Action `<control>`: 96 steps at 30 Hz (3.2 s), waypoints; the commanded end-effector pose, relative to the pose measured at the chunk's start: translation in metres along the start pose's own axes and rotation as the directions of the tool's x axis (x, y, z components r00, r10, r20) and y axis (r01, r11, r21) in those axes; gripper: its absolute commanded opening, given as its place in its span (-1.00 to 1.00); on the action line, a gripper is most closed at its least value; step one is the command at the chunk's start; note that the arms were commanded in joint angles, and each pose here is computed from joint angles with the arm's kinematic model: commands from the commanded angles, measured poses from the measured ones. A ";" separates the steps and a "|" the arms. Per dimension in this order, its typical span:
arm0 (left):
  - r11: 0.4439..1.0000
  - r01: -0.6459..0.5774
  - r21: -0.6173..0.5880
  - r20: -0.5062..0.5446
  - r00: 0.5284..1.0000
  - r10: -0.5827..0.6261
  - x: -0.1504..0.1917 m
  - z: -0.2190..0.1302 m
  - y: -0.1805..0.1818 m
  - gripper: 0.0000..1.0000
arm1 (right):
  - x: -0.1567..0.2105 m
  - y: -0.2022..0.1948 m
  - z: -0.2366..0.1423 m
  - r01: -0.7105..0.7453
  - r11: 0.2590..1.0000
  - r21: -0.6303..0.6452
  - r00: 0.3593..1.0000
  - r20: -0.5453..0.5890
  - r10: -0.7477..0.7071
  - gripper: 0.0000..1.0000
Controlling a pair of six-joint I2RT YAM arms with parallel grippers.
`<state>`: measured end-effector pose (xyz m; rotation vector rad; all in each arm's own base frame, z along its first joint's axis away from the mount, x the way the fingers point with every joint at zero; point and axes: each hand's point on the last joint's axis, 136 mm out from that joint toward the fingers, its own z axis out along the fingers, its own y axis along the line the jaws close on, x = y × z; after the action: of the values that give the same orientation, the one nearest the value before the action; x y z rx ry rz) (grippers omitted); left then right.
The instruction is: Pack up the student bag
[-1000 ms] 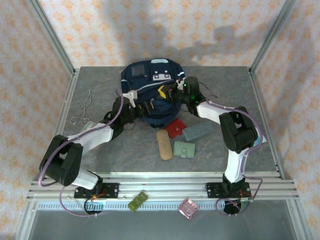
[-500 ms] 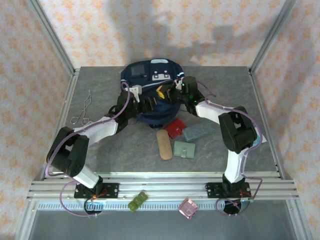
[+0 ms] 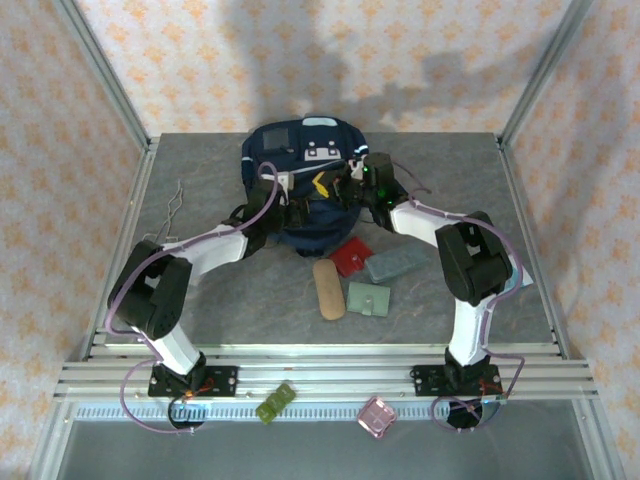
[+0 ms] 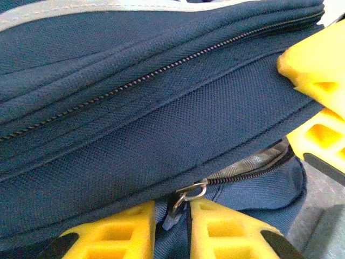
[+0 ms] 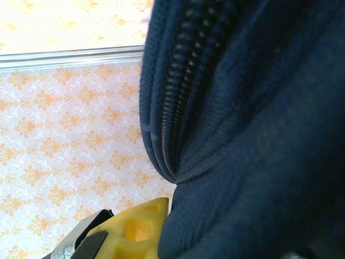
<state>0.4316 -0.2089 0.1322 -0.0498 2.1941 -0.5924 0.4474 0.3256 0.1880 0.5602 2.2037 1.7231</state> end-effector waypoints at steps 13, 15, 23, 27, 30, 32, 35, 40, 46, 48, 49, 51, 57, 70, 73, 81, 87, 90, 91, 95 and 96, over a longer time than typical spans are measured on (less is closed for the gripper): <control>0.984 0.014 -0.177 0.249 0.968 0.031 -0.032 0.006 0.009 -0.83 | 0.021 0.053 0.002 0.091 0.987 -0.136 0.993 -0.062 -0.100 -1.00; 0.985 0.007 -0.170 0.247 0.968 0.036 -0.034 0.005 0.007 -1.00 | 0.021 0.053 0.001 0.097 0.986 -0.132 0.993 -0.061 -0.106 -1.00; 0.998 -0.015 -0.058 0.180 0.983 0.025 -0.036 -0.012 -0.010 -1.00 | 0.019 0.044 0.003 0.089 0.989 -0.120 0.994 -0.059 -0.097 -1.00; 0.998 0.031 0.057 0.077 0.996 -0.036 -0.027 -0.016 -0.015 -1.00 | 0.019 0.042 0.004 0.086 0.989 -0.117 0.994 -0.061 -0.093 -1.00; 0.999 0.028 0.020 0.030 0.999 -0.028 -0.021 -0.014 -0.007 -1.00 | 0.019 0.040 0.004 0.087 0.990 -0.113 0.994 -0.060 -0.095 -1.00; 0.999 0.030 -0.017 0.033 0.999 -0.029 -0.018 -0.011 0.001 -1.00 | 0.019 0.040 0.003 0.085 0.990 -0.115 0.994 -0.060 -0.093 -1.00; 0.998 0.054 -0.040 0.069 0.996 -0.051 -0.022 -0.008 0.004 -1.00 | 0.021 0.042 0.002 0.085 0.989 -0.120 0.994 -0.059 -0.093 -1.00; 0.997 0.074 0.038 0.136 0.988 -0.079 -0.031 -0.004 -0.011 -0.59 | 0.021 0.042 0.002 0.086 0.990 -0.114 0.994 -0.057 -0.093 -1.00; 0.999 0.038 -0.037 0.170 0.985 -0.031 -0.029 0.006 -0.012 -0.64 | 0.021 0.044 0.001 0.087 0.990 -0.115 0.994 -0.057 -0.094 -1.00; 0.995 0.041 -0.094 0.184 0.983 -0.023 -0.027 0.007 -0.003 -0.80 | 0.021 0.045 0.002 0.087 0.990 -0.114 0.994 -0.056 -0.093 -1.00; 0.992 0.046 -0.115 0.188 0.982 -0.024 -0.026 0.007 0.001 -0.87 | 0.021 0.046 0.001 0.089 0.989 -0.117 0.994 -0.056 -0.096 -1.00; 0.989 0.051 -0.139 0.188 0.982 -0.025 -0.024 0.008 0.007 -1.00 | 0.021 0.045 0.002 0.090 0.989 -0.114 0.994 -0.057 -0.097 -1.00; 0.979 0.020 -0.204 0.125 0.992 0.006 -0.012 -0.005 0.020 -1.00 | 0.014 0.038 0.001 0.107 0.991 -0.075 0.993 -0.039 -0.110 -1.00; 0.880 0.068 -0.470 0.085 0.996 -0.032 0.004 -0.059 0.113 -1.00 | -0.023 0.011 -0.032 0.098 0.995 -0.014 0.991 0.095 -0.096 -1.00; 0.840 0.064 -0.539 0.088 0.996 -0.019 -0.004 -0.061 0.130 -1.00 | -0.023 0.012 -0.035 0.106 0.994 -0.014 0.989 0.101 -0.104 -1.00; 0.770 0.046 -0.636 0.125 0.991 0.045 -0.023 -0.071 0.143 -1.00 | -0.024 0.011 -0.043 0.109 0.994 -0.016 0.987 0.118 -0.107 -1.00; 0.829 0.016 -0.559 0.080 0.996 0.035 -0.017 -0.065 0.124 -1.00 | -0.042 0.010 -0.060 0.113 0.994 -0.005 0.979 0.170 -0.111 -1.00; 0.881 -0.008 -0.473 0.062 0.997 0.042 -0.006 -0.063 0.095 -1.00 | -0.062 0.004 -0.066 0.115 0.993 0.030 0.971 0.208 -0.118 -1.00; 0.891 -0.021 -0.454 0.052 0.997 0.050 -0.003 -0.062 0.086 -1.00 | -0.069 0.004 -0.069 0.115 0.993 0.034 0.968 0.219 -0.119 -1.00; 0.916 -0.029 -0.400 0.032 0.998 0.046 0.007 -0.058 0.071 -1.00 | -0.093 -0.002 -0.077 0.103 0.993 0.060 0.958 0.263 -0.116 -1.00; 0.901 -0.036 -0.432 0.033 0.998 0.055 0.006 -0.059 0.078 -1.00 | -0.093 -0.002 -0.077 0.102 0.993 0.058 0.958 0.263 -0.114 -1.00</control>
<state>0.4054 -0.1392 0.1323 -0.2017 2.2158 -0.1666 0.4555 0.2557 0.1739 0.5924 2.2116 1.5799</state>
